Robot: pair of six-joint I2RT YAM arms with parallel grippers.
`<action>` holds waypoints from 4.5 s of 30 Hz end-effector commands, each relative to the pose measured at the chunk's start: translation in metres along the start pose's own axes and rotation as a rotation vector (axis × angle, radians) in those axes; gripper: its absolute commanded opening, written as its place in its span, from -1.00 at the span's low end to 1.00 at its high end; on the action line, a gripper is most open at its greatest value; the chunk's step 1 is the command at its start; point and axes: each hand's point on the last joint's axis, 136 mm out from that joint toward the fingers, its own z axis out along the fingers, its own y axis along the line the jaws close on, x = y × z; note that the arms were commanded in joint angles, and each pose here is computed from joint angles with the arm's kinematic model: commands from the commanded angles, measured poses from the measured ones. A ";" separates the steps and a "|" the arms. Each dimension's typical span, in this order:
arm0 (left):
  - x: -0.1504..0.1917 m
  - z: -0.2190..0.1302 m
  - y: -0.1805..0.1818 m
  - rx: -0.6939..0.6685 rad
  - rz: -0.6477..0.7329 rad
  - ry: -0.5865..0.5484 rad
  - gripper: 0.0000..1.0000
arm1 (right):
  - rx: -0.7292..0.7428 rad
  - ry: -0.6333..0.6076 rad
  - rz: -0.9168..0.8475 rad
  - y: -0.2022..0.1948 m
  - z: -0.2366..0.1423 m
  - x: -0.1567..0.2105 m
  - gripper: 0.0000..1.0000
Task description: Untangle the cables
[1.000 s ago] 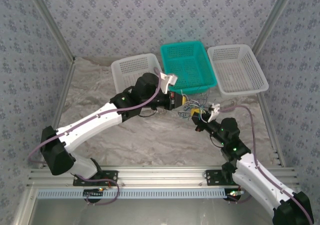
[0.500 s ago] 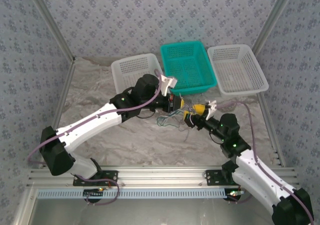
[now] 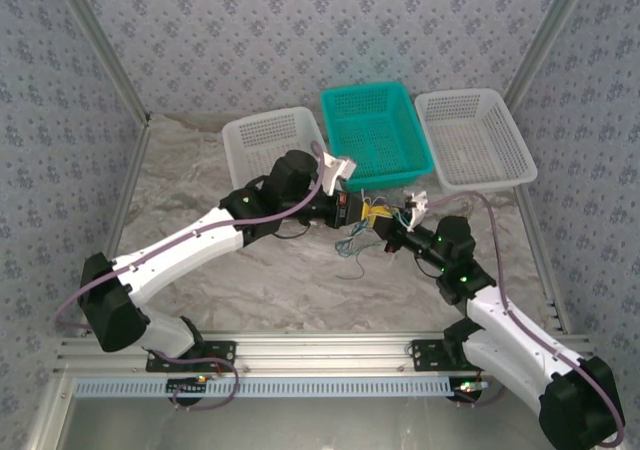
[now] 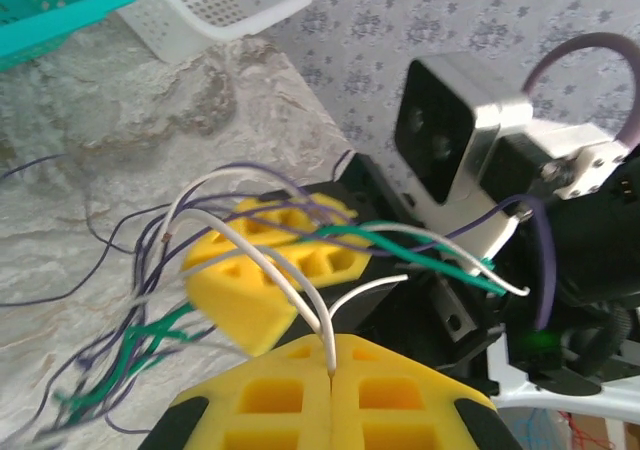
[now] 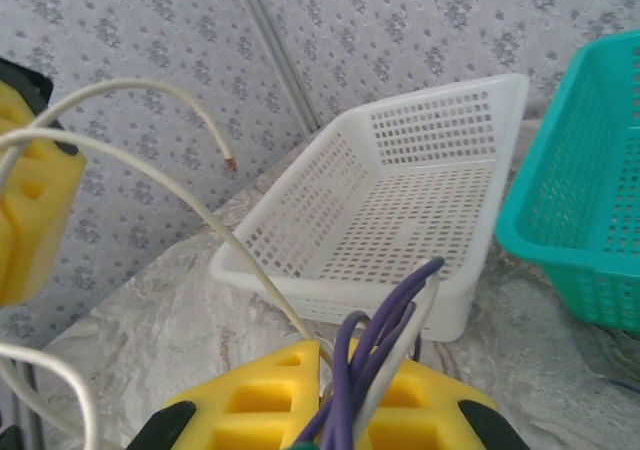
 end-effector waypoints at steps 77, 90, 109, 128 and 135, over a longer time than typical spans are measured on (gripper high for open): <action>-0.030 -0.068 0.078 -0.090 -0.138 -0.185 -1.00 | 0.932 0.165 0.395 -0.107 -0.127 0.040 -1.00; -0.046 -0.210 0.106 -0.370 -0.183 -0.419 -1.00 | 1.284 0.188 0.690 -0.156 -0.189 0.089 -1.00; -0.068 -0.254 0.079 -0.199 -0.147 -0.567 -1.00 | 1.000 0.323 0.775 -0.160 -0.135 0.110 -0.24; -0.157 -0.317 -0.070 -0.048 0.306 -0.778 -1.00 | 0.914 0.126 0.662 -0.116 -0.116 -0.033 1.00; -0.217 -0.328 -0.071 -0.127 0.382 -0.870 -1.00 | 0.847 0.107 0.683 -0.109 -0.108 -0.035 1.00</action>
